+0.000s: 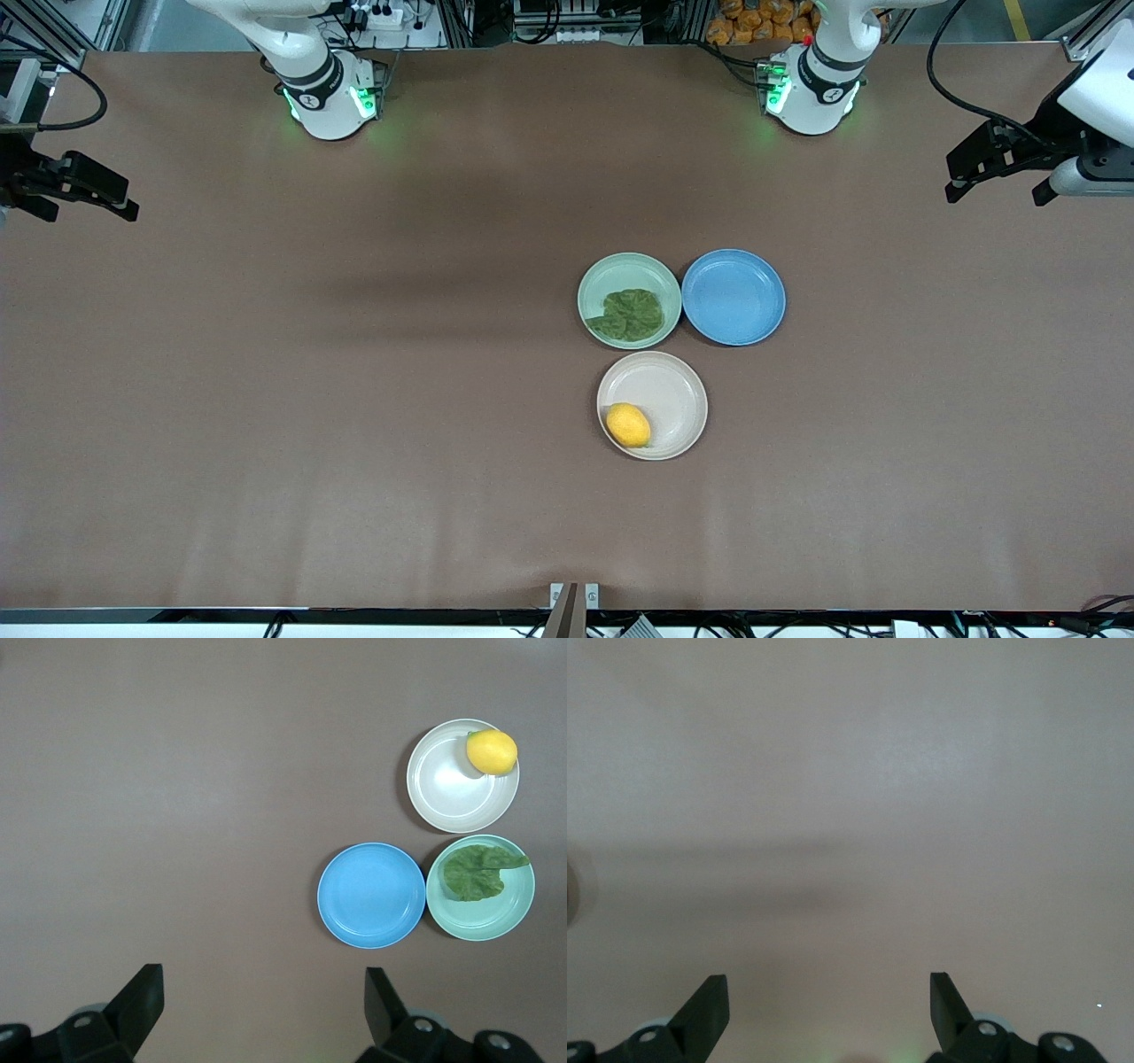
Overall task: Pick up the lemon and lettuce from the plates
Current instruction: 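Move the right gripper toward the green plate while the left gripper approaches the lemon, then lower the right gripper onto the lettuce leaf while the left gripper nears the lemon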
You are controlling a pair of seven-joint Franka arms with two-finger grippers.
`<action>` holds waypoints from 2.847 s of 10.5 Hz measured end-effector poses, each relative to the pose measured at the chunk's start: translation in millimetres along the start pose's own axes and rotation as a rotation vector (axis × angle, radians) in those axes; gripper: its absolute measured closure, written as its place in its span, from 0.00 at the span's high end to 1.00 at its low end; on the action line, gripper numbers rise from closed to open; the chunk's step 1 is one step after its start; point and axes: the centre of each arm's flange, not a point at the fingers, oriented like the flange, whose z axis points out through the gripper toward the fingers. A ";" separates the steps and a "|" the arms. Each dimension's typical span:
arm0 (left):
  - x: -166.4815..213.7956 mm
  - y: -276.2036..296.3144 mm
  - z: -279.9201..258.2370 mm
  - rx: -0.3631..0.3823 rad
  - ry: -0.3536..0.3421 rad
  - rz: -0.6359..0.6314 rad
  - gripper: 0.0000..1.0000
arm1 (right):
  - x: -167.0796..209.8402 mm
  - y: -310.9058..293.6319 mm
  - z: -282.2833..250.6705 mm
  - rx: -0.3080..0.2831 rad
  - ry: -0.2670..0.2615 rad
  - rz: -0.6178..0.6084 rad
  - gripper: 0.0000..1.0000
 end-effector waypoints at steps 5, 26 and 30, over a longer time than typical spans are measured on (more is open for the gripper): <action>4.2 2.9 8.4 0.000 -0.017 0.006 1.00 | 0.5 -5.0 -1.0 0.002 0.008 -0.009 1.00; 143.9 88.7 264.3 -0.126 0.054 -0.144 1.00 | -92.9 -578.1 418.7 -0.039 0.125 0.494 1.00; 150.0 115.4 299.5 -0.144 0.080 -0.171 1.00 | -89.1 -608.3 456.9 -0.028 0.215 0.438 1.00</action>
